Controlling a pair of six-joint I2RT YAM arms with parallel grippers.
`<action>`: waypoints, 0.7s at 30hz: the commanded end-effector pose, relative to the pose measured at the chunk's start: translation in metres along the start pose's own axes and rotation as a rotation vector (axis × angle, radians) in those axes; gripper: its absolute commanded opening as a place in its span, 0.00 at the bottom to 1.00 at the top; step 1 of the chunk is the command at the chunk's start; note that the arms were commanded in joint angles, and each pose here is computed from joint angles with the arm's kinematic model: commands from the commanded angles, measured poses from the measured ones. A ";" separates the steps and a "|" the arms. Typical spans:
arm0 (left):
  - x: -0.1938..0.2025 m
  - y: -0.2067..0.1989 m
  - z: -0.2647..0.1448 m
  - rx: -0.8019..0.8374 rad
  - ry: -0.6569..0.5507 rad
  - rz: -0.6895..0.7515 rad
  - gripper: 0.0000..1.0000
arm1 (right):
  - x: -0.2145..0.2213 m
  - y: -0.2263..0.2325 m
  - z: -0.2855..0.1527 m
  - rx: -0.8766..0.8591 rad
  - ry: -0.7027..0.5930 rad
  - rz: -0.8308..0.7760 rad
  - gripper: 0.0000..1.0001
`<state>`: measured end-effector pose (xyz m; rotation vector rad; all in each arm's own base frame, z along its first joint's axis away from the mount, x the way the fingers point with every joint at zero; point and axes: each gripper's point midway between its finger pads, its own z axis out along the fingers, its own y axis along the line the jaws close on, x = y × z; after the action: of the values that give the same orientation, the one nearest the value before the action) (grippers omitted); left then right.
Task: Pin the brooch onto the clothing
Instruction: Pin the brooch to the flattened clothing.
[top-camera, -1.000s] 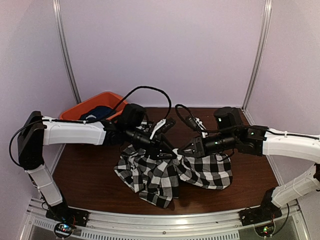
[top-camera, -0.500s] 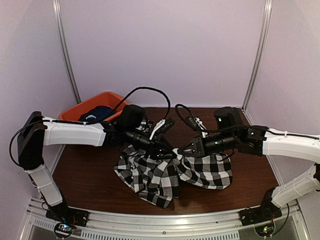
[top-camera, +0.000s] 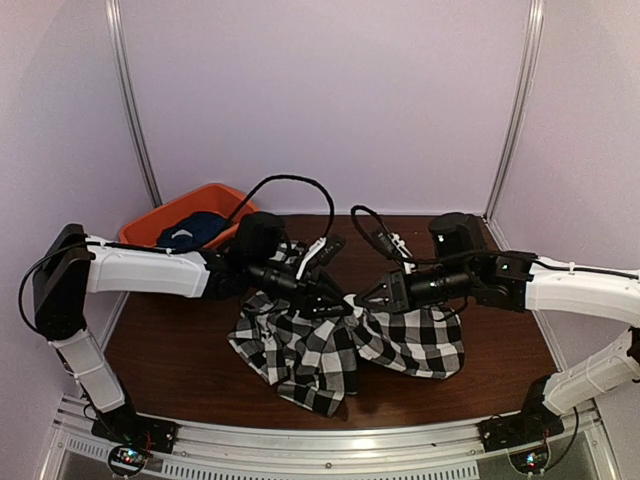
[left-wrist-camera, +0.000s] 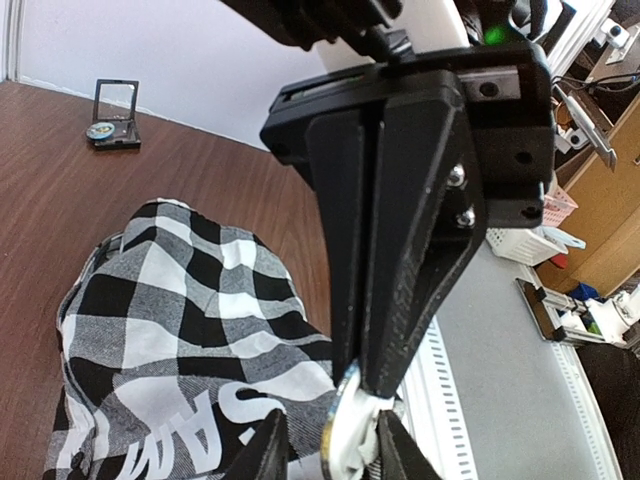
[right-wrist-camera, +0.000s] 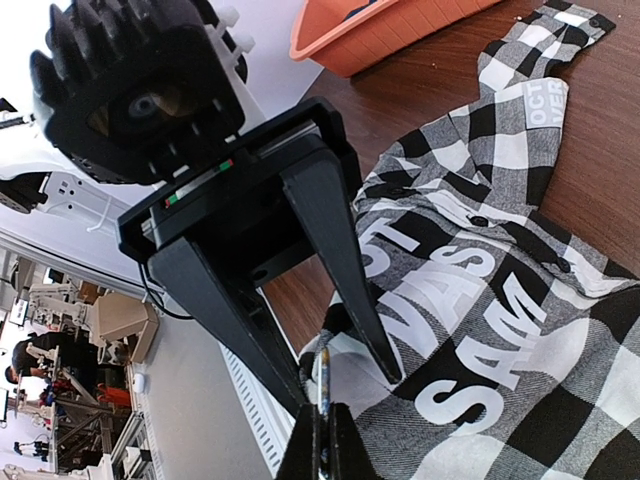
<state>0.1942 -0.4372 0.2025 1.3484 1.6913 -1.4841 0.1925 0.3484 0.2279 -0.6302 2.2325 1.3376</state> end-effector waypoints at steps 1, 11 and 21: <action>-0.010 0.007 -0.008 -0.040 -0.047 0.022 0.30 | -0.011 0.034 -0.010 -0.130 -0.044 -0.056 0.00; -0.011 0.008 -0.011 -0.039 -0.060 0.014 0.22 | -0.011 0.034 -0.010 -0.131 -0.040 -0.050 0.00; -0.013 0.018 -0.015 -0.082 -0.069 -0.017 0.09 | -0.013 0.034 -0.012 -0.126 -0.041 -0.047 0.00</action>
<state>0.1930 -0.4348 0.2113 1.3228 1.6687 -1.5313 0.1950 0.3493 0.2342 -0.6311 2.1984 1.3514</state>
